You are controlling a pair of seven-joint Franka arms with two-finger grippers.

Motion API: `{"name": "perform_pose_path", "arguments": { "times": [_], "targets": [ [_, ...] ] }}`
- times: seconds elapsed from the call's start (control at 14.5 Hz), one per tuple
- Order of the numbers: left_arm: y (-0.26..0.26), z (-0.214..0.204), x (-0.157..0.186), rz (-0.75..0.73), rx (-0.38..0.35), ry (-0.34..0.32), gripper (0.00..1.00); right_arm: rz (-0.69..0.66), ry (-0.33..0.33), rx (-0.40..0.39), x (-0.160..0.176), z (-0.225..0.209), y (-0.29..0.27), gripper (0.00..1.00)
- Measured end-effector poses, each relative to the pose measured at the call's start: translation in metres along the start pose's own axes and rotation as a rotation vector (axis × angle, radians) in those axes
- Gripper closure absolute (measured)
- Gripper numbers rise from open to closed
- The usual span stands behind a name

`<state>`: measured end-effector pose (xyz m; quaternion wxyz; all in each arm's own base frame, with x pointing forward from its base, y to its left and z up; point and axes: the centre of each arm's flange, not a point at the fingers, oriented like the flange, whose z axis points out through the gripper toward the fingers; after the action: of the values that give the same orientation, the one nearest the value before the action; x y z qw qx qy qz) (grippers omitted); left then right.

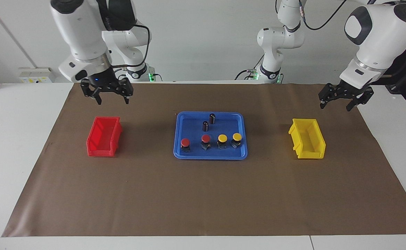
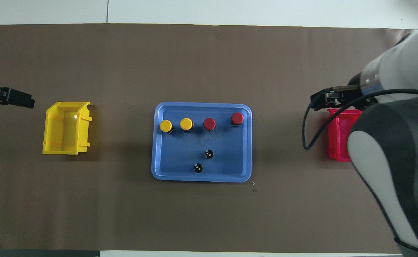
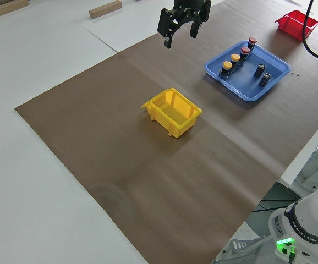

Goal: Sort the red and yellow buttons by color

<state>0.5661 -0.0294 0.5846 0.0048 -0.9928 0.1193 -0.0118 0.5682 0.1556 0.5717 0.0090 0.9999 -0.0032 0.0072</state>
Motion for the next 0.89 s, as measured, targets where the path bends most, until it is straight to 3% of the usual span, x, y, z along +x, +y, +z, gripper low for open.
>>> {"name": "perform_pose_path", "arguments": {
  "times": [0.21, 0.41, 0.69, 0.89],
  "targets": [
    [0.002, 0.016, -0.002, -0.004, 0.002, 0.02, 0.0, 0.05, 0.064, 0.049, 0.02, 0.046, -0.089, 0.0],
    [0.023, 0.042, -0.004, -0.023, 0.002, 0.05, 0.0, 0.076, 0.071, 0.068, 0.029, 0.106, -0.14, 0.0],
    [0.117, 0.089, 0.004, -0.127, -0.014, 0.081, 0.0, 0.075, 0.061, 0.065, 0.027, 0.167, -0.15, 0.0],
    [0.208, 0.128, 0.012, -0.183, -0.035, 0.101, 0.0, 0.065, 0.057, 0.065, 0.015, 0.195, -0.153, 0.05]
  ]
}}
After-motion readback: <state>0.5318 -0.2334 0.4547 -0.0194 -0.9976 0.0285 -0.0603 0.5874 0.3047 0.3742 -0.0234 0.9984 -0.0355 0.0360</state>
